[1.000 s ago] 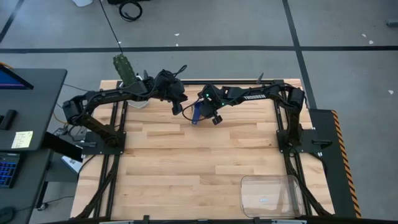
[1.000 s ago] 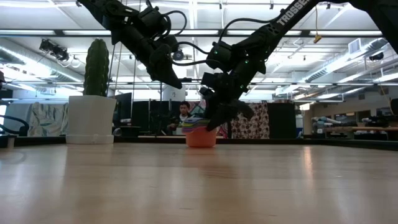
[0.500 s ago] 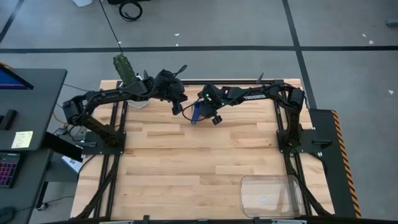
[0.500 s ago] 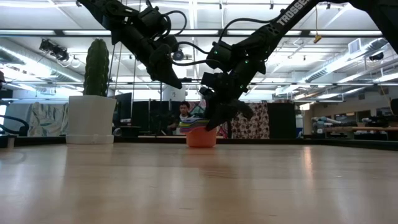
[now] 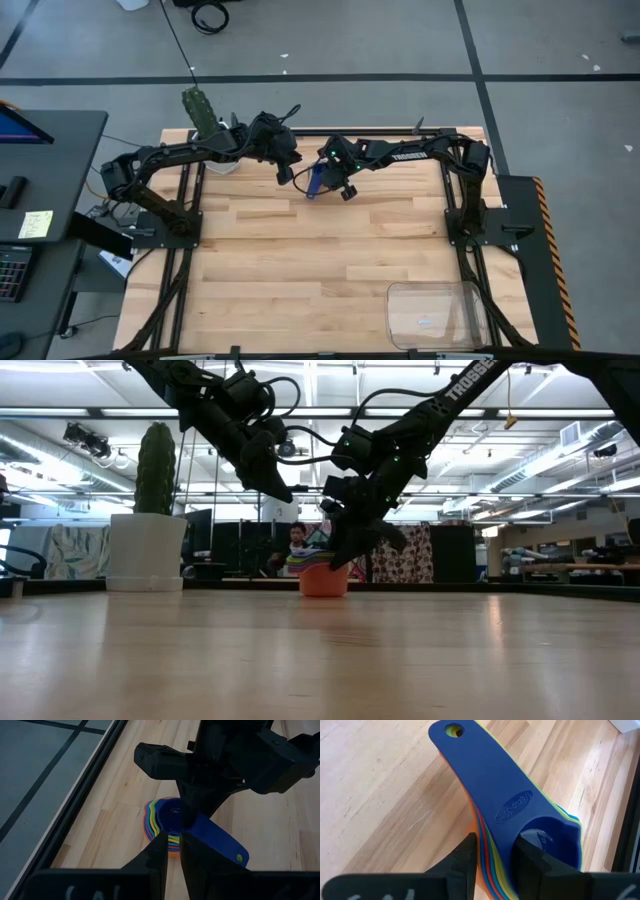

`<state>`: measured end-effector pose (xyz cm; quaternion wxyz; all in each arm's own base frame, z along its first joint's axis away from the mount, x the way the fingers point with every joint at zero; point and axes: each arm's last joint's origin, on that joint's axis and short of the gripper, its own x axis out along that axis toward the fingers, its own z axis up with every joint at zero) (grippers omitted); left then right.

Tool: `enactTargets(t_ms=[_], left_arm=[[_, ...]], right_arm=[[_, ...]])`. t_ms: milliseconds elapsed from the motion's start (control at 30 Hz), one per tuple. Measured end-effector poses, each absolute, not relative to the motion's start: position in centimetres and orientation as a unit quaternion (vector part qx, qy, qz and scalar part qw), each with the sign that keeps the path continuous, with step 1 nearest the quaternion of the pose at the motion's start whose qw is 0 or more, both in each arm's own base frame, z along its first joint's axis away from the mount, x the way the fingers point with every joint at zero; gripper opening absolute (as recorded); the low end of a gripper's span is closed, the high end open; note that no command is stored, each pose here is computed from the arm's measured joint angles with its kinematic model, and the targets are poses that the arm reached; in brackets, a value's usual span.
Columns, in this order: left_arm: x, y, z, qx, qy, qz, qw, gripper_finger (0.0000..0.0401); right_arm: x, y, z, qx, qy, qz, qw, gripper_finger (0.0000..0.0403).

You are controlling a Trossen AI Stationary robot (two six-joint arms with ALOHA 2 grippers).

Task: Nest measuring cups in basket
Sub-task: Put the stacked measuring cups into the transparent bin

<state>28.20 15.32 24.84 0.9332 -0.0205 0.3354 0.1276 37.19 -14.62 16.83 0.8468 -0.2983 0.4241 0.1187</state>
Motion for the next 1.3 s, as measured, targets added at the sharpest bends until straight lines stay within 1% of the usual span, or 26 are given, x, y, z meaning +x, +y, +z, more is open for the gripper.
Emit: enactTargets(t_ms=[800,1300], left_arm=[[28.19,15.32,24.85,-0.020,0.335,0.128,0.933,0.0052],[28.20,15.31,24.86,-0.020,0.335,0.127,0.933,0.0052]], right_arm=[[37.34,-14.63,16.85,-0.276,0.426,0.096,0.856,0.0101],[37.15,-13.82,17.18,-0.265,0.454,0.097,0.845,0.0099]])
